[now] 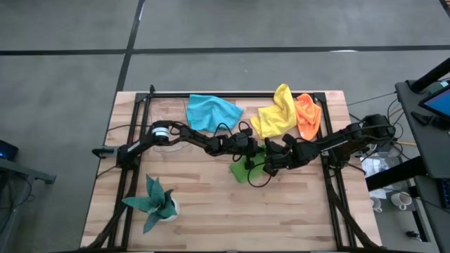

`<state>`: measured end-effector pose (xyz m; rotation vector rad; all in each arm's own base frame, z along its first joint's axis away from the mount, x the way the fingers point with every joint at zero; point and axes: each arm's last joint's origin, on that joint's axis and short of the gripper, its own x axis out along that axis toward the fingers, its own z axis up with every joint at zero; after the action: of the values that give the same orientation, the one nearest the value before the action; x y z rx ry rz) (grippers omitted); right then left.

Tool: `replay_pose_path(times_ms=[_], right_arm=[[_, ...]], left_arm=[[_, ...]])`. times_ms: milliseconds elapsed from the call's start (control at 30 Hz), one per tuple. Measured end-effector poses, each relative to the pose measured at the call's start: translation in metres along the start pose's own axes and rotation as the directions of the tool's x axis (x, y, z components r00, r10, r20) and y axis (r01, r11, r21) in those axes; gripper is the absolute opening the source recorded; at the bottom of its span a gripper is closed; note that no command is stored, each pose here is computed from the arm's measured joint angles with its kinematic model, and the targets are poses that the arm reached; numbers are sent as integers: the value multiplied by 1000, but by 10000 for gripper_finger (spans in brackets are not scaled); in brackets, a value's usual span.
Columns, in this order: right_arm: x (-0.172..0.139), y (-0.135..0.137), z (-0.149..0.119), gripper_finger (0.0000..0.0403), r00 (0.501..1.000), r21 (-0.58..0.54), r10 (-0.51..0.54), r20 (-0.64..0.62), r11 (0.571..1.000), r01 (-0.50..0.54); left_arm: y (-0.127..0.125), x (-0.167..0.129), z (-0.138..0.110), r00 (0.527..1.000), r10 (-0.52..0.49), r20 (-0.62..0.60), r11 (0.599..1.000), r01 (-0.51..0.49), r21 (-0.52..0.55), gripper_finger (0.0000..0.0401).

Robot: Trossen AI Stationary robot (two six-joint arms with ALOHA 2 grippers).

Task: Roll microfiber towels into tight, uniform cylinder then place into a basket
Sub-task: Roll the green microfiber towel

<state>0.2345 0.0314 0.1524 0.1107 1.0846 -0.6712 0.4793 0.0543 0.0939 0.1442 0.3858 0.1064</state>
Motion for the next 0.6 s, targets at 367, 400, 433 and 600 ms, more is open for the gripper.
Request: replay_pose_path(times_ms=[367, 400, 433, 600], right_arm=[[-2, -1, 2, 11, 999, -31, -38, 12, 999, 38], [-1, 0, 1, 11, 999, -33, -41, 9, 999, 41], [0, 1, 0, 11, 999, -38, -45, 5, 998, 45], [11, 14, -2, 11, 997, -112, -77, -12, 991, 75]], left_arm=[[3, 2, 9, 1000, 22, 18, 1000, -21, -20, 0], [4, 3, 10, 999, 26, 22, 999, -26, -27, 0], [4, 3, 11, 999, 35, 23, 999, -34, -28, 0], [5, 3, 12, 998, 45, 32, 999, -44, -29, 0]])
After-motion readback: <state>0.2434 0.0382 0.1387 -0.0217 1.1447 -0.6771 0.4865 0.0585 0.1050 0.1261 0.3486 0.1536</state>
